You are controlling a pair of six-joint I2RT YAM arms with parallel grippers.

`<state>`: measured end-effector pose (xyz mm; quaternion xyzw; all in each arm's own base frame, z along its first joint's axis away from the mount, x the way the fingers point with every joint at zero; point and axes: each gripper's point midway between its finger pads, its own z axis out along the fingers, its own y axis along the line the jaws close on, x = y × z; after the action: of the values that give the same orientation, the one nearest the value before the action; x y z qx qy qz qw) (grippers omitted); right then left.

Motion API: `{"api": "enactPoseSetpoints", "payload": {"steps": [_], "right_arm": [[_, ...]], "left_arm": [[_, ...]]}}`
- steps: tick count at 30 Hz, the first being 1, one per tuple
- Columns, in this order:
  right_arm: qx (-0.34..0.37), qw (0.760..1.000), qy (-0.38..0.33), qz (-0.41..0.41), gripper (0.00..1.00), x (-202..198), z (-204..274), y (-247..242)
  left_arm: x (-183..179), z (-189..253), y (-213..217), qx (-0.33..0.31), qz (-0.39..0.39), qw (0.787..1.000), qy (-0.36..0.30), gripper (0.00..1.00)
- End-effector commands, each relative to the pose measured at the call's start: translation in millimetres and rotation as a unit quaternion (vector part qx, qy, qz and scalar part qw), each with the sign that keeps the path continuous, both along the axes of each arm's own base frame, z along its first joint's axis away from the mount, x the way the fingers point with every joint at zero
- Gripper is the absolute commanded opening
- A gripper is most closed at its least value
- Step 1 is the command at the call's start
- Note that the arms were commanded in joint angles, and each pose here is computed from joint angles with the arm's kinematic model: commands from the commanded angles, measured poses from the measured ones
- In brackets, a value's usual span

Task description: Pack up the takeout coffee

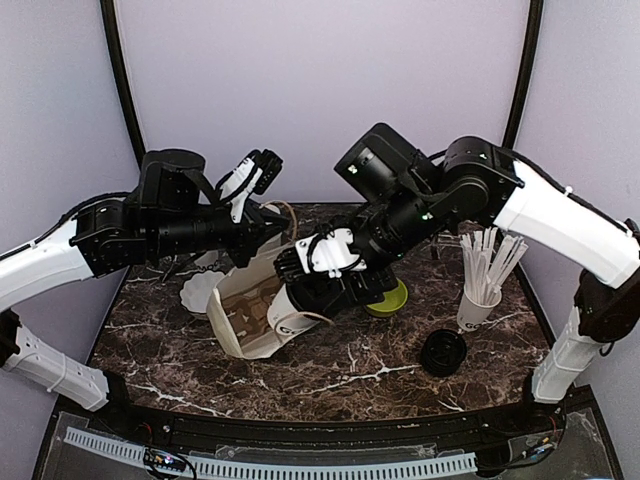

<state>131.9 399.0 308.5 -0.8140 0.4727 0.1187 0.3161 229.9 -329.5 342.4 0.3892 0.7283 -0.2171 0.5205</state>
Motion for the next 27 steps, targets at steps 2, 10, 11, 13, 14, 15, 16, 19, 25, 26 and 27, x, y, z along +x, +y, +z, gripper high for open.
{"api": "enactPoseSetpoints", "payload": {"steps": [2, 10, 11, 13, 14, 15, 16, 19, 25, 26, 27], "right_arm": [[-0.009, 0.999, -0.010, 0.030, 0.53, -24, -3, 12], [-0.026, 0.999, -0.014, 0.032, 0.52, -29, -18, 20], [-0.023, 0.999, -0.014, 0.033, 0.52, -30, -17, 22], [-0.017, 0.999, -0.015, 0.037, 0.52, -32, -14, 29], [-0.014, 0.999, -0.016, 0.040, 0.52, -34, -13, 33], [-0.010, 0.999, -0.017, 0.043, 0.52, -36, -12, 37], [-0.007, 0.999, -0.017, 0.049, 0.52, -40, -11, 42], [-0.002, 0.998, -0.018, 0.059, 0.52, -47, -10, 53], [0.030, 0.997, -0.014, 0.064, 0.52, -51, 3, 80], [0.033, 0.997, -0.015, 0.063, 0.52, -51, 4, 84], [0.035, 0.997, -0.019, 0.061, 0.52, -49, 4, 87]], "left_arm": [[-2, 17, -2, -0.025, -0.014, 0.999, -0.028, 0.00], [-6, 8, 4, -0.015, -0.014, 1.000, -0.014, 0.20], [-7, 7, 6, -0.013, -0.014, 1.000, -0.012, 0.23], [-9, 9, 10, -0.013, -0.012, 1.000, -0.011, 0.33], [-10, 10, 13, -0.012, -0.011, 1.000, -0.009, 0.42], [-11, 13, 14, -0.017, -0.009, 1.000, -0.006, 0.46], [-14, 13, 17, -0.016, -0.009, 1.000, -0.001, 0.53], [-23, 21, 22, -0.024, -0.017, 0.999, 0.015, 0.64], [-31, 44, 61, -0.030, 0.023, 0.999, 0.001, 0.83], [-27, 46, 69, -0.028, 0.046, 0.999, -0.008, 0.84], [-25, 51, 78, -0.030, 0.061, 0.997, -0.018, 0.86]]}}
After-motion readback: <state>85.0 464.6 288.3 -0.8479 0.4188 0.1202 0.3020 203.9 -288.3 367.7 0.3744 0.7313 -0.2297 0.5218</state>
